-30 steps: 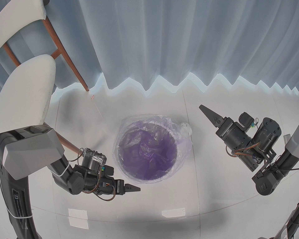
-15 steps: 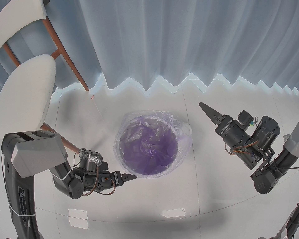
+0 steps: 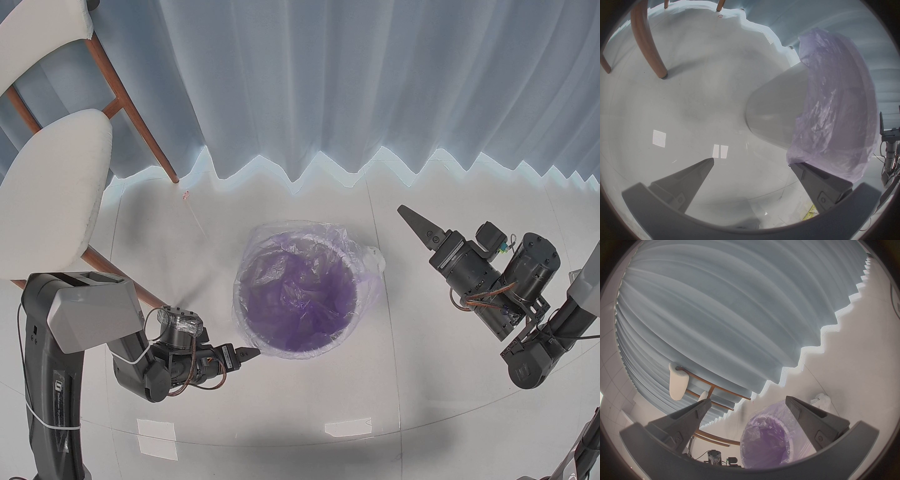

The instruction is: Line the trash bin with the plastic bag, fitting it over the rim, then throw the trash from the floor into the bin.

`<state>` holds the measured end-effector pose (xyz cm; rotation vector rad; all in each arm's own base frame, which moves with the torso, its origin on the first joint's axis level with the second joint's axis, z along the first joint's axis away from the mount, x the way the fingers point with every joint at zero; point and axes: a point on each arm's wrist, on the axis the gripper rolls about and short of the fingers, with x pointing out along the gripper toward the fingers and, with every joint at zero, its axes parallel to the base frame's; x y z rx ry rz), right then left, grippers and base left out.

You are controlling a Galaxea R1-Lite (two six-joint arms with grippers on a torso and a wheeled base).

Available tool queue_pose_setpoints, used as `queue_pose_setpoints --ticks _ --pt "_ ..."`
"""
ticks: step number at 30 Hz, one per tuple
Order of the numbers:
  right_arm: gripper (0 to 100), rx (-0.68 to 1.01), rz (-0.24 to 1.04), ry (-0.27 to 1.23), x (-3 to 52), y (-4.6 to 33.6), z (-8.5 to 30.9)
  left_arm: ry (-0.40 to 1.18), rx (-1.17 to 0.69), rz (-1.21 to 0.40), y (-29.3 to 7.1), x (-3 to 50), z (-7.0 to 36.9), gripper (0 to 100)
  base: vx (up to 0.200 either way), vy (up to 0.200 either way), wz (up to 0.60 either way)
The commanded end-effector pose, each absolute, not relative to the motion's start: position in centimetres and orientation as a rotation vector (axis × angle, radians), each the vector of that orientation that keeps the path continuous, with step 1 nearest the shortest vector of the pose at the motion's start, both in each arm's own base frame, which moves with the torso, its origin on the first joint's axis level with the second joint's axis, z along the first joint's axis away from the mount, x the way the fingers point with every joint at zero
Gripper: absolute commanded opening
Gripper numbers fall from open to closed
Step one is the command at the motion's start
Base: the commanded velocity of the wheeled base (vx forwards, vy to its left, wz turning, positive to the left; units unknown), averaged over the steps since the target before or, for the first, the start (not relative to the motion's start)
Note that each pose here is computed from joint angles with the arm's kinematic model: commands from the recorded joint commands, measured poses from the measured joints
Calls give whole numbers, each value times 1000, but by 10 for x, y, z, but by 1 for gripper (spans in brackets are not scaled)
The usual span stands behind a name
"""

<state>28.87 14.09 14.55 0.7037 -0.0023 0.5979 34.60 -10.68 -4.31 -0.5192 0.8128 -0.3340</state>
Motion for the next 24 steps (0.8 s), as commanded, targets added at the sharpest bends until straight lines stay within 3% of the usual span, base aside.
queue_pose_setpoints --ticks 1,6,11,15,17,19,21,24 --pt "100 705 603 -13 288 141 146 814 -508 -312 -108 347 -48 100 0 0 0" --pt "100 698 596 2 285 139 143 843 -437 -357 -108 318 -50 100 0 0 0" --pt "100 698 590 5 281 135 144 674 -343 -437 -105 298 -28 100 0 0 0" --pt "100 708 593 -5 283 137 146 421 -280 -491 -99 294 2 100 0 0 0" --pt "100 712 596 -12 284 137 148 387 -272 -499 -99 294 13 100 0 0 0" --pt "100 721 606 -35 288 138 153 267 -294 -529 -99 283 59 100 0 0 0" --pt "100 738 611 -37 289 139 155 230 -308 -541 -99 278 73 100 0 0 0" --pt "100 878 647 3 286 142 160 66 -328 -583 -96 262 125 100 0 0 0"
